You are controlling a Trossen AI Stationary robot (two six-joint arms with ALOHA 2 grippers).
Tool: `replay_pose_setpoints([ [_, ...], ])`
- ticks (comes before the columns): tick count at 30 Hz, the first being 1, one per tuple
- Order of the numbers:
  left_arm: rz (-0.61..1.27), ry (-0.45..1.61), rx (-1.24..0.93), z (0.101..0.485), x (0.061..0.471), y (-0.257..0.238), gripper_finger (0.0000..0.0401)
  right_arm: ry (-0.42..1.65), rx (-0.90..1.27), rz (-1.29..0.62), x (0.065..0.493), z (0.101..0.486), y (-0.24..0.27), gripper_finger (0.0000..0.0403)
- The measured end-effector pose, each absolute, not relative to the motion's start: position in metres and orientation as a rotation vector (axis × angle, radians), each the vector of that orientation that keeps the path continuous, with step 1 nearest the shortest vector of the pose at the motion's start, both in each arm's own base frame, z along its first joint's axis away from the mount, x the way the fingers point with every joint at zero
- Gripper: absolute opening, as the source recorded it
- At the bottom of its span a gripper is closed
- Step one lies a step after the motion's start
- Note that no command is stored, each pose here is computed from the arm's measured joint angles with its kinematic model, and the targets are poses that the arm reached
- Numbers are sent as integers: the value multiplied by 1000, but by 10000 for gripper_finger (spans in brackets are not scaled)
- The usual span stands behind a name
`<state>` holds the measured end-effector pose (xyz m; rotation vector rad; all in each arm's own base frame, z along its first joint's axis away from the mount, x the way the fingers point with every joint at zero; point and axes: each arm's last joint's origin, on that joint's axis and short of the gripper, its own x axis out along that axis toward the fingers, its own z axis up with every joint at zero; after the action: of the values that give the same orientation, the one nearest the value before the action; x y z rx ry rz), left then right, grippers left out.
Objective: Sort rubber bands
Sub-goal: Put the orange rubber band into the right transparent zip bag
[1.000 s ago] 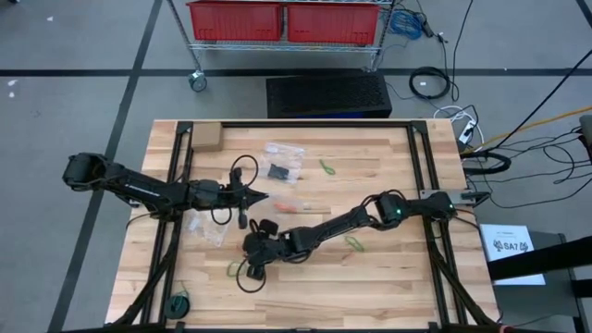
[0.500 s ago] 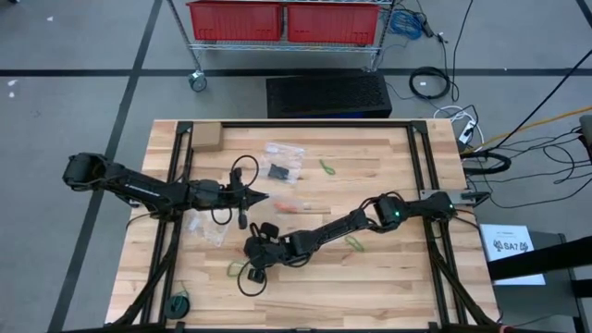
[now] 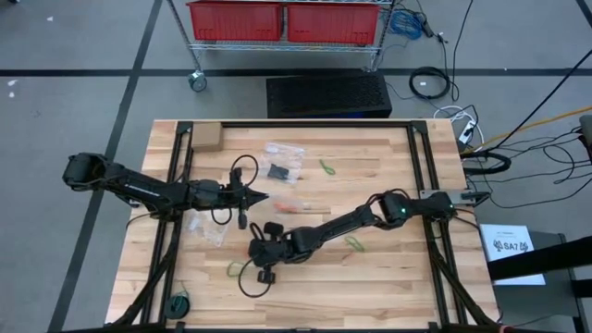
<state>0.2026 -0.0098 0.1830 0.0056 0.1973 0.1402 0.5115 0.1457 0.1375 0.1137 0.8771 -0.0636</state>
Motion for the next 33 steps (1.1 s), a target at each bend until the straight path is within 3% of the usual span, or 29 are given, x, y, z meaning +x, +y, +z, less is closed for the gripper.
replay_pose_setpoints([
  [8,138,187,7,184,203,-10,0,933,-82,-205,473,207,150,0],
  [12,132,182,6,184,203,-10,0,909,-177,-357,444,255,145,0],
  [18,106,184,4,184,203,-11,0,920,-271,-595,404,295,129,0],
  [33,62,168,4,186,203,-14,0,1062,-368,-582,425,258,109,0],
])
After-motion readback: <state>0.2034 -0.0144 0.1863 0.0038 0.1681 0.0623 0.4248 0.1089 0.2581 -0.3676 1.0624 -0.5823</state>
